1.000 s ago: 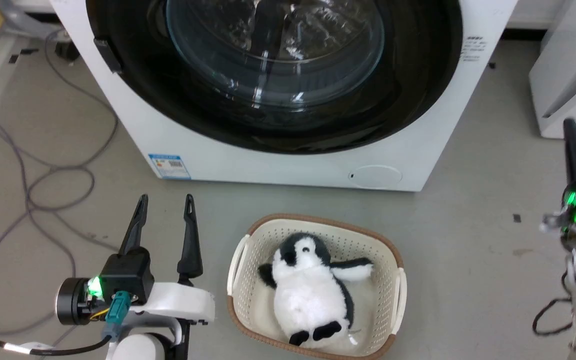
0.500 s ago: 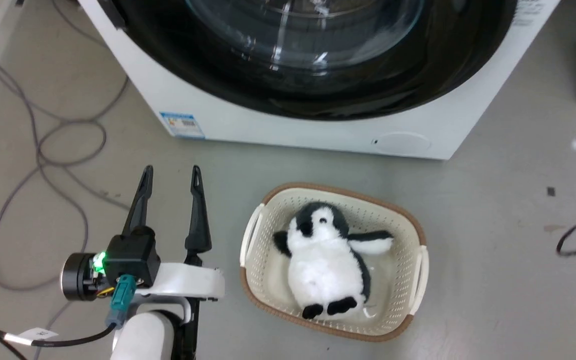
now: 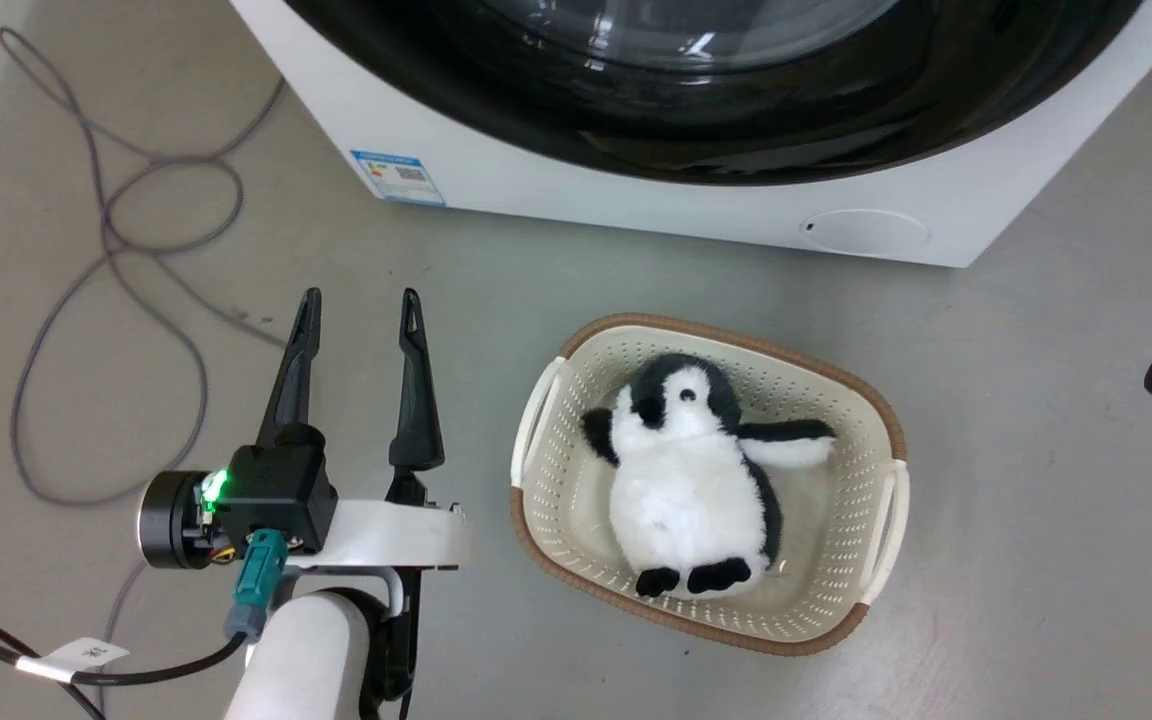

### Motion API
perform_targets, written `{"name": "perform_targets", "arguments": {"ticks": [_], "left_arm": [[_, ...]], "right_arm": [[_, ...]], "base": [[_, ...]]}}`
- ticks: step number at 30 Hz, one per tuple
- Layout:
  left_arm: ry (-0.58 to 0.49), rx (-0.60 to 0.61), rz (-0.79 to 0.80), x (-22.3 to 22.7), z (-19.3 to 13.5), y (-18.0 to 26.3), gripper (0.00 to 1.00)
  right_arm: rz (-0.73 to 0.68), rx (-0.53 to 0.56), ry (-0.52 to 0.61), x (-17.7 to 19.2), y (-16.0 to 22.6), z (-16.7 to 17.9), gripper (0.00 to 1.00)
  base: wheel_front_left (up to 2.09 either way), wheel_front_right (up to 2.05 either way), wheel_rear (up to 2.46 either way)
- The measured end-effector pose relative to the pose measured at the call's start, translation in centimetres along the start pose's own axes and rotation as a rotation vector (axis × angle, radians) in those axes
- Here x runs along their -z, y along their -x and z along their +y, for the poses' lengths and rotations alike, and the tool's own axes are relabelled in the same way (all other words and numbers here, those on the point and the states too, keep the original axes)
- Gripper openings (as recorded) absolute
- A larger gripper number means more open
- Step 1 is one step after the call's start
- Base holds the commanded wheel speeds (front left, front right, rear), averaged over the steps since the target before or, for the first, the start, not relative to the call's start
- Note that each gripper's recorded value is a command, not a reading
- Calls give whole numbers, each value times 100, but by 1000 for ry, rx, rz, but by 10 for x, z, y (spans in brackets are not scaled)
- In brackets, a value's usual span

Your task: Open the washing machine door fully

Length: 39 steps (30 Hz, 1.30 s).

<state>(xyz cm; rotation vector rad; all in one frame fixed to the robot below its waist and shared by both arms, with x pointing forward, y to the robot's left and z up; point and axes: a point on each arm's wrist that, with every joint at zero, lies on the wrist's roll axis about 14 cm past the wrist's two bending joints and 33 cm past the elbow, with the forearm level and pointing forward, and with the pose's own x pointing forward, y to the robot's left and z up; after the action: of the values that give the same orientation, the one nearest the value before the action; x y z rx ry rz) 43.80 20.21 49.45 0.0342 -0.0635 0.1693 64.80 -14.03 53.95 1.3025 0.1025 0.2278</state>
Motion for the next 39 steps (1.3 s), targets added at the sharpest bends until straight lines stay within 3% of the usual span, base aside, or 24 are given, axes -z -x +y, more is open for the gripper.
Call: {"name": "perform_targets", "arguments": {"ticks": [10,16,28,39], "left_arm": [[-10,-18,-3,5,4,-5,100],[-8,-21,-17,0,4,-4,100],[8,-11,-47,-14,1,2,100],[18,0,-65,-24,0,15,100]], "right_arm": [[70,-2,-59,15,-29,-1,0],[150,-17,-36,21,-25,9,0],[324,5,79,43,9,13,0],[486,33,94,82,62,6,0]], "base": [[0,0,0],[0,0,0],[0,0,0],[0,0,0]]}}
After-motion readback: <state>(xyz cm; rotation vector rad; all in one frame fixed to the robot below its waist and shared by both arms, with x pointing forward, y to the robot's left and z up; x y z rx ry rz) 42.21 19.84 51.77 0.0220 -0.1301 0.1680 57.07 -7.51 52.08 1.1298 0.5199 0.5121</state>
